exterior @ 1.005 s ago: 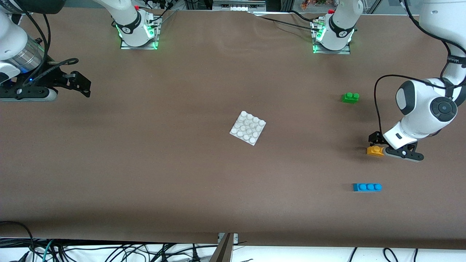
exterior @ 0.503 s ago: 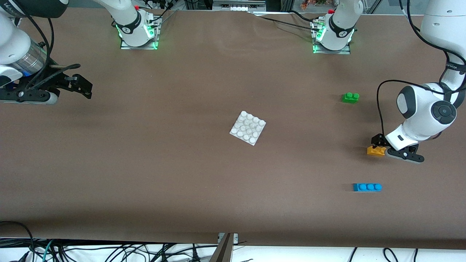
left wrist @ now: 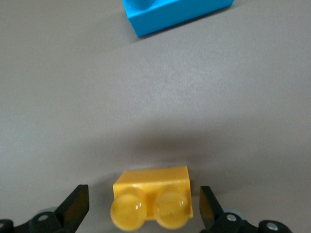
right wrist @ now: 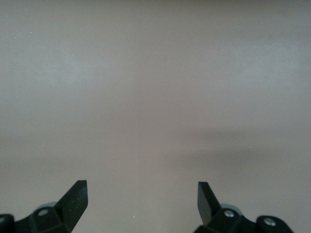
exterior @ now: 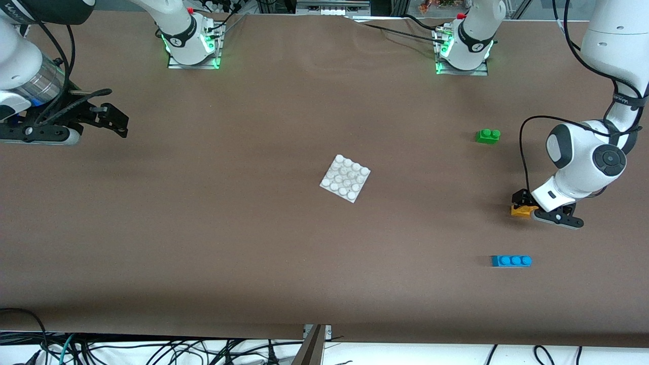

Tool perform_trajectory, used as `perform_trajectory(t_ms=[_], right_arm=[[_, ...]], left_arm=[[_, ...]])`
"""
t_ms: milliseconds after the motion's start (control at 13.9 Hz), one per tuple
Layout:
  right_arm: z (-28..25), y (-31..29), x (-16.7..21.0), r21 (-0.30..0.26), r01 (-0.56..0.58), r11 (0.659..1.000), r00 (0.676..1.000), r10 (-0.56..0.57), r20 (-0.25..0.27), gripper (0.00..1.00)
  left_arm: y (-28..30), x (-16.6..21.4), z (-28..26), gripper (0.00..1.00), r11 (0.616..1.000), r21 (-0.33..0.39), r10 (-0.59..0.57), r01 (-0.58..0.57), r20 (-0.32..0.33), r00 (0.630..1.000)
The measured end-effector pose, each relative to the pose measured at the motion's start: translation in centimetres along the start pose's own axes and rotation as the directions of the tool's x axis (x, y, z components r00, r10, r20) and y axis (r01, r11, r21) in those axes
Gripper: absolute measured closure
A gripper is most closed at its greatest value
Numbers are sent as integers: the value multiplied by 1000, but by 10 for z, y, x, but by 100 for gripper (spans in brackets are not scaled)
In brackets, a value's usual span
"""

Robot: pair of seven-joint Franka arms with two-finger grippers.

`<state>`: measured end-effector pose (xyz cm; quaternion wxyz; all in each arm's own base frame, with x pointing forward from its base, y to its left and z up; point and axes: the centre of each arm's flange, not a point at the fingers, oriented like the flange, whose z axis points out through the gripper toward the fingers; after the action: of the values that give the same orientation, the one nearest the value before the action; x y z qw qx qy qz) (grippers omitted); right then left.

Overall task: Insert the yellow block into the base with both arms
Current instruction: 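Close the left gripper on the yellow brick and lift it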

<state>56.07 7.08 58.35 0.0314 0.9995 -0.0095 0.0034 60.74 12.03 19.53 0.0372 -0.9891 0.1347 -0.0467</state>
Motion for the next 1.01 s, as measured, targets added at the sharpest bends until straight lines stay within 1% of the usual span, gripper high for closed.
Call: perform_trajectory(t_ms=[215,287,359,431,503,574,646,1005], right_arm=[[0,0,0,0,0,1000,1000,0,0,0],[0,0,0,0,0,1000,1000,0,0,0],[0,0,0,0,0,1000,1000,0,0,0],[0,0,0,0,0,1000,1000,0,0,0],[0,0,0,0,0,1000,1000,0,0,0],[0,0,0,0,0,1000,1000,0,0,0],[0,0,0,0,0,1000,1000,0,0,0],[0,0,0,0,0,1000,1000,0,0,0]], left_arm=[[-1,-3,11,1,1000,-3,-5,5,-3,1000],[-2,-4,13,4,1000,-3,-7,7,-2,1000],[-2,-4,13,15,1000,-4,-8,8,-2,1000],[-3,-4,12,15,1000,-3,-9,9,-3,1000],[-3,-3,12,20,1000,-3,-9,9,-4,1000],[-3,-3,11,29,1000,-2,-9,9,-6,1000],[-3,-2,10,32,1000,-2,-9,9,-8,1000],[-2,4,5,32,1000,-1,-6,6,-19,1000]])
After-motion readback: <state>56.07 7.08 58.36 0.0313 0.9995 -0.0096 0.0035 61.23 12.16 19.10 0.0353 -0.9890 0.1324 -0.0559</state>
